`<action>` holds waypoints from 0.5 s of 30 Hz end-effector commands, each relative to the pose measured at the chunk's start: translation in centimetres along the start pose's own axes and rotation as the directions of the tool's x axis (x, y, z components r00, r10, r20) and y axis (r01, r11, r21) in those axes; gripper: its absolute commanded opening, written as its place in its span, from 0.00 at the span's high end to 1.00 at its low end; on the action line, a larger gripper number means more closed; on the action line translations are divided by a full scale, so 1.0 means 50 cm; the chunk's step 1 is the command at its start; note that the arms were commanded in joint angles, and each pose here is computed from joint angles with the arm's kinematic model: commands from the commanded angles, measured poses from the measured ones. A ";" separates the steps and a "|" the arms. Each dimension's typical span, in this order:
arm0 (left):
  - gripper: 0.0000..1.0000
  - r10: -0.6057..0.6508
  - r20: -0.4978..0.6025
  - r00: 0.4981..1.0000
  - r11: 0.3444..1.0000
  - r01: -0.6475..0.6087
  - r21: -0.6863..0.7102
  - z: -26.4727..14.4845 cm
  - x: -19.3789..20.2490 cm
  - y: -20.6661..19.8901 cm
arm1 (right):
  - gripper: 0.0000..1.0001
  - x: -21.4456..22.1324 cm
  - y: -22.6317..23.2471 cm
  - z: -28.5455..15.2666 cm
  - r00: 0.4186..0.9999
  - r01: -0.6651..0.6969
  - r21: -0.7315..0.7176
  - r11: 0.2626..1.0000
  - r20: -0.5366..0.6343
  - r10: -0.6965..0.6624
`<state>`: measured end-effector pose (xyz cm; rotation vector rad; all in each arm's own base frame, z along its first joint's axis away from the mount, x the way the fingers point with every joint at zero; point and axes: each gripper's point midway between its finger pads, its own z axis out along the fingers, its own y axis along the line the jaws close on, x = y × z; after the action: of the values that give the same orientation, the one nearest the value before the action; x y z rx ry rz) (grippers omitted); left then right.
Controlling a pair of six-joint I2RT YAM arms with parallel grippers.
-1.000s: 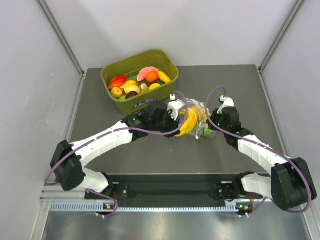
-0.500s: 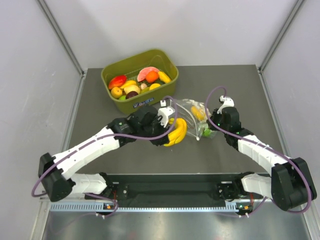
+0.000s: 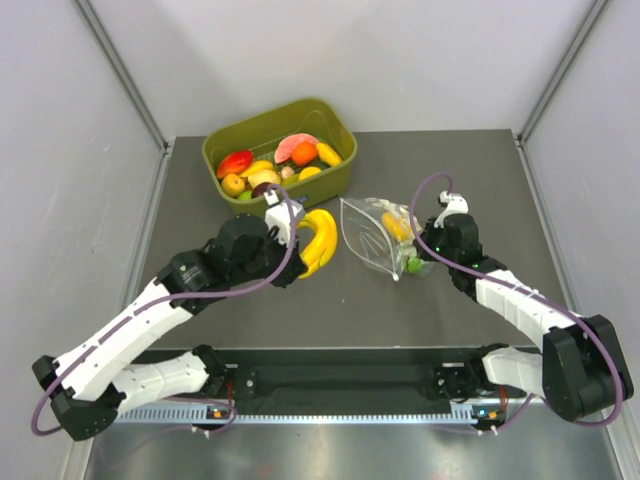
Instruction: Open the zip-top bag and remove the fake food
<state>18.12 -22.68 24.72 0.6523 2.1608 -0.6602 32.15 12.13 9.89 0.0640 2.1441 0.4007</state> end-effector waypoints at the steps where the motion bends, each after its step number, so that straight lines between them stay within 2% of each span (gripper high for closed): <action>1: 1.00 -0.054 0.181 0.982 0.993 0.072 -0.095 -0.031 -0.071 0.035 | 1.00 0.070 -0.042 -0.005 0.991 0.020 0.066 0.998 -0.130 -0.011; 3: 1.00 -0.075 0.288 0.955 0.990 0.106 -0.092 -0.043 -0.108 0.038 | 1.00 0.071 -0.042 -0.006 0.992 0.017 0.066 0.998 -0.128 -0.008; 6: 1.00 -0.063 0.373 0.926 0.985 0.118 -0.125 -0.047 -0.149 0.059 | 1.00 0.072 -0.040 -0.005 0.991 0.021 0.061 0.998 -0.132 -0.013; 8: 1.00 -0.048 0.374 0.926 0.976 0.123 -0.180 -0.031 -0.168 0.086 | 1.00 0.073 -0.039 -0.004 0.991 0.023 0.058 0.998 -0.135 -0.015; 9: 1.00 -0.052 0.410 0.911 0.971 0.143 -0.193 -0.034 -0.195 0.106 | 1.00 0.072 -0.040 -0.004 0.991 0.020 0.059 0.998 -0.133 -0.012; 10: 1.00 -0.052 0.411 0.910 0.977 0.132 -0.168 -0.016 -0.208 0.107 | 1.00 0.072 -0.039 -0.004 0.991 0.022 0.057 0.998 -0.132 -0.014; 15: 1.00 -0.084 0.526 0.846 0.948 0.230 -0.219 0.002 -0.311 0.237 | 1.00 0.073 -0.039 -0.005 0.991 0.020 0.054 0.998 -0.131 -0.013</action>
<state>30.22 -18.16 27.52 0.1904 1.9899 -0.4887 32.14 12.20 9.92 0.0598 2.1432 0.4046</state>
